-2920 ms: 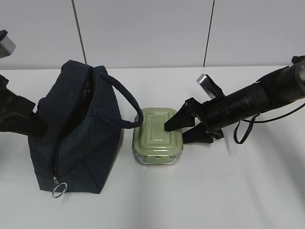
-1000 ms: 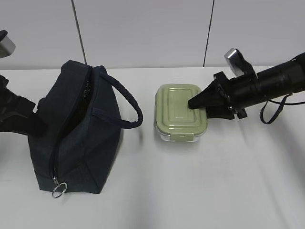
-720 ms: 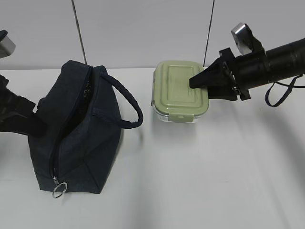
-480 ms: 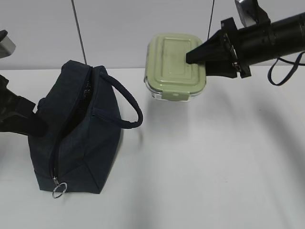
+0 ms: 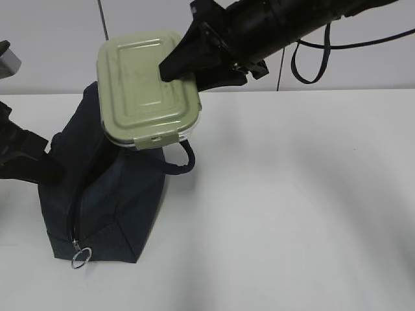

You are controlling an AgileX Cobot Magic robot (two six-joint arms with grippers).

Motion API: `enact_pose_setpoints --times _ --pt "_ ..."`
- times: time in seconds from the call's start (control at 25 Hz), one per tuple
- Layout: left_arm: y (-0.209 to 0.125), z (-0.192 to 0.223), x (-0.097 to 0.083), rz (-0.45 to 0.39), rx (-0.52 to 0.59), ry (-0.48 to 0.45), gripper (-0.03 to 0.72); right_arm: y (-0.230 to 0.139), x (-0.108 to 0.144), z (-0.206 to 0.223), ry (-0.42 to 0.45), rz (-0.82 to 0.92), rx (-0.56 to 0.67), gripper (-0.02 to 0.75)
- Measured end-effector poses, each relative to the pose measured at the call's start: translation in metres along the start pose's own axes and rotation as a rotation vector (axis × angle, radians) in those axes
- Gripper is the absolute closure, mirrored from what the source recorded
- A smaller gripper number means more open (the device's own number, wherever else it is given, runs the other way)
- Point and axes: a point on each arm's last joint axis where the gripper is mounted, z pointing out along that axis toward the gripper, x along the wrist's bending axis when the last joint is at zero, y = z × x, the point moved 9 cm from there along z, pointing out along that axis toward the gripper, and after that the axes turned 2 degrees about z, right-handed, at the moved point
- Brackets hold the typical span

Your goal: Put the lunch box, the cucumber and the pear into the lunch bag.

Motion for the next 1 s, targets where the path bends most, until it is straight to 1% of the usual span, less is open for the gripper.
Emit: enact_pose_setpoints --times 0.08,0.24,0.48,0.72,0.84,1.0 --pt "0.000 0.000 0.000 0.000 -0.002 0.001 0.686 0.002 0.006 0.005 -0.033 -0.005 0.003 0.370" --pt "0.001 0.000 0.000 0.000 -0.003 0.002 0.686 0.009 0.013 0.010 -0.046 0.033 -0.029 0.370" --pt "0.001 0.000 0.001 0.000 -0.006 0.003 0.686 0.010 0.009 0.019 -0.122 0.106 -0.060 0.370" --pt "0.001 0.000 0.001 0.000 -0.007 0.004 0.686 0.002 0.007 0.030 -0.207 0.130 -0.041 0.370" --pt "0.002 0.000 0.001 0.000 -0.010 0.006 0.686 0.000 0.005 0.030 -0.223 0.135 -0.036 0.376" --pt "0.003 0.000 0.001 -0.001 -0.014 0.008 0.686 -0.001 0.007 0.032 -0.222 0.135 -0.033 0.379"
